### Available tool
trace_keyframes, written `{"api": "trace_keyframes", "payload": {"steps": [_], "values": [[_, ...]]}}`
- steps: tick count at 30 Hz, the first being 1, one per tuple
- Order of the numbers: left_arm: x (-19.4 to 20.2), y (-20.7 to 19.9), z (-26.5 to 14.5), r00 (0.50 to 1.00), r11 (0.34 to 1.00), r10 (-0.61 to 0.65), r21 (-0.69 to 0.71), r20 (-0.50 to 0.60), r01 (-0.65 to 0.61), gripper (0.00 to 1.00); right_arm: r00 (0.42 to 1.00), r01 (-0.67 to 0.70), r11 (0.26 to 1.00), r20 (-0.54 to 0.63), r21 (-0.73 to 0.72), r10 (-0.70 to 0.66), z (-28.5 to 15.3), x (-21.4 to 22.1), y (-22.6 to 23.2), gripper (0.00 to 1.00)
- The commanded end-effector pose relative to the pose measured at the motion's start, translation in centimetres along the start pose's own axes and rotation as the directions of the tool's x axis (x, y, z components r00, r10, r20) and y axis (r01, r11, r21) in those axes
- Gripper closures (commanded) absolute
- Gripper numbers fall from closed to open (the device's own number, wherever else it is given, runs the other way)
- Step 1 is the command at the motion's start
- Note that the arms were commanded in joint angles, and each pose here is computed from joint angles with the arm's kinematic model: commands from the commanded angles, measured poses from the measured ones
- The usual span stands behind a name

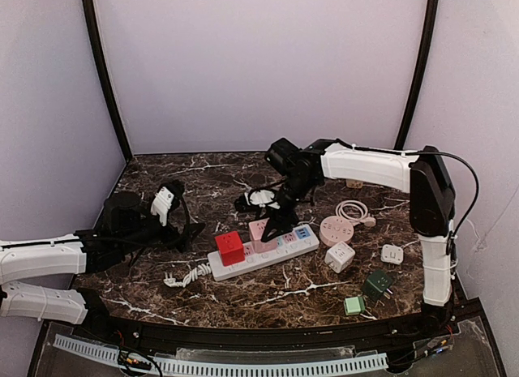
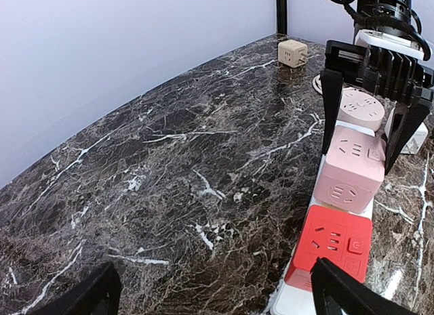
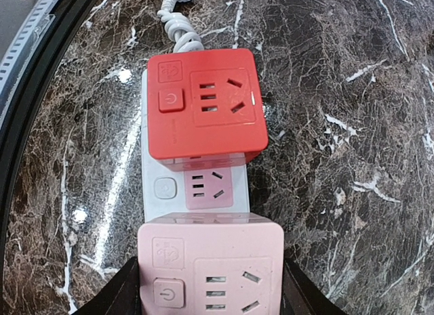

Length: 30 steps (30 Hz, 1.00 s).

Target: Insert the plug

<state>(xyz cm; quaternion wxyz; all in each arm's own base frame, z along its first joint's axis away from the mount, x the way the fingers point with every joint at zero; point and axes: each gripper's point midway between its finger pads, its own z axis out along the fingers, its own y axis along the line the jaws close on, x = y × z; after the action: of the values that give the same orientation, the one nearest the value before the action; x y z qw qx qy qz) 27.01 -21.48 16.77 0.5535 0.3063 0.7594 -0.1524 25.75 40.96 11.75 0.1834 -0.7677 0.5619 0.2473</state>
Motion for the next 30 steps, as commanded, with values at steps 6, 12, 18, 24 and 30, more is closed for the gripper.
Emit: {"api": "trace_keyframes", "payload": {"steps": [6, 12, 18, 24, 30], "values": [[-0.8, 0.0, -0.1, 0.999, 1.000, 0.022, 0.008, 0.033, -0.023, 0.01, 0.999, -0.032, 0.998, 0.013, -0.046, 0.033, 1.4, -0.8, 0.4, 1.00], [-0.8, 0.0, -0.1, 0.999, 1.000, 0.026, 0.008, 0.030, -0.027, 0.01, 0.995, -0.014, 1.000, 0.094, -0.011, 0.015, -1.5, -3.9, 0.4, 1.00], [-0.9, 0.0, -0.1, 0.999, 1.000, 0.028, 0.012, 0.037, -0.029, 0.01, 0.996, -0.011, 1.000, 0.086, 0.011, 0.010, -2.0, -3.8, 0.6, 1.00], [-1.0, 0.0, -0.1, 0.999, 0.999, 0.032, 0.012, 0.037, -0.032, 0.01, 0.998, -0.049, 0.999, 0.040, -0.014, 0.050, -0.4, -2.2, 0.6, 1.00], [-1.0, 0.0, -0.1, 0.999, 0.999, 0.033, 0.013, 0.038, -0.033, 0.01, 0.998, -0.062, 0.998, -0.014, -0.010, 0.062, 1.0, -0.6, 0.2, 1.00]]}}
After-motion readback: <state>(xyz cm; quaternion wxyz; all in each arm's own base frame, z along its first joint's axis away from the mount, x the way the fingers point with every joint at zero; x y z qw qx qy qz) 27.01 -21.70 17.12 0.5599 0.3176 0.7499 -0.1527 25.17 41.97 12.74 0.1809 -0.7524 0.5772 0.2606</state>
